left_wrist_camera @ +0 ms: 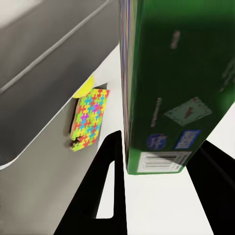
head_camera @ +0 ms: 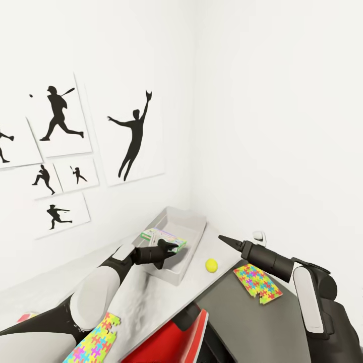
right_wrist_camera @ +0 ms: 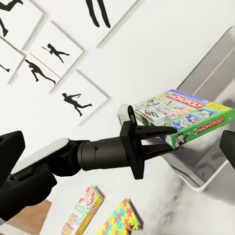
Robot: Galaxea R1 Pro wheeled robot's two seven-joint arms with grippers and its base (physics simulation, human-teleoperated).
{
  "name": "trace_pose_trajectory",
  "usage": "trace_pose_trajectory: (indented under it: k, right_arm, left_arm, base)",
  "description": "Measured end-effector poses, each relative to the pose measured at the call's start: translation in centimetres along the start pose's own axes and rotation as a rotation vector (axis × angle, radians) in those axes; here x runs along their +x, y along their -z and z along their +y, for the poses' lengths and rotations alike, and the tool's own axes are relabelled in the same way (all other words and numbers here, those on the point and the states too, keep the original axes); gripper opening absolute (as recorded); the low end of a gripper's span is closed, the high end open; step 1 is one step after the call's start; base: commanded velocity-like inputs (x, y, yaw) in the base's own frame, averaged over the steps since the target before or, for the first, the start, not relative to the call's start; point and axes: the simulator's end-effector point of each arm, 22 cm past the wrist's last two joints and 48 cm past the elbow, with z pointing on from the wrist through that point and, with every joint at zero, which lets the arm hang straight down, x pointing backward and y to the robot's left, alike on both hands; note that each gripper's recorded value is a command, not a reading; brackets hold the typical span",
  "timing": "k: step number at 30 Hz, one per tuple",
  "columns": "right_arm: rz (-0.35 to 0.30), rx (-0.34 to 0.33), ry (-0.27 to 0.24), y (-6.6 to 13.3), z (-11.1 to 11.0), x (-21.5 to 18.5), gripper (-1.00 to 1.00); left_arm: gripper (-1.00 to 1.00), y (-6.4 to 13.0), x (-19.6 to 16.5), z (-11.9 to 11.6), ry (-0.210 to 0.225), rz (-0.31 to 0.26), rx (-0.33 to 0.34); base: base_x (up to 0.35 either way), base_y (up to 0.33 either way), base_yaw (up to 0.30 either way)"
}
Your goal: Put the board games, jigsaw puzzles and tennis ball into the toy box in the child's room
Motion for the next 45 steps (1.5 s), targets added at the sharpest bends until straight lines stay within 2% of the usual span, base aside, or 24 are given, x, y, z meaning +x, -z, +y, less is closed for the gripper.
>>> trace_pose_trajectory:
  k: [45]
  right_arm:
    - [0.031, 0.022, -0.042, -0.9, -2.4, 1.6, 1.0]
  left_arm:
    - [-1.0, -1.4, -0.3, 3.1, 0.042, 0.03, -0.037]
  base:
    - [0.0, 0.0, 0.0]
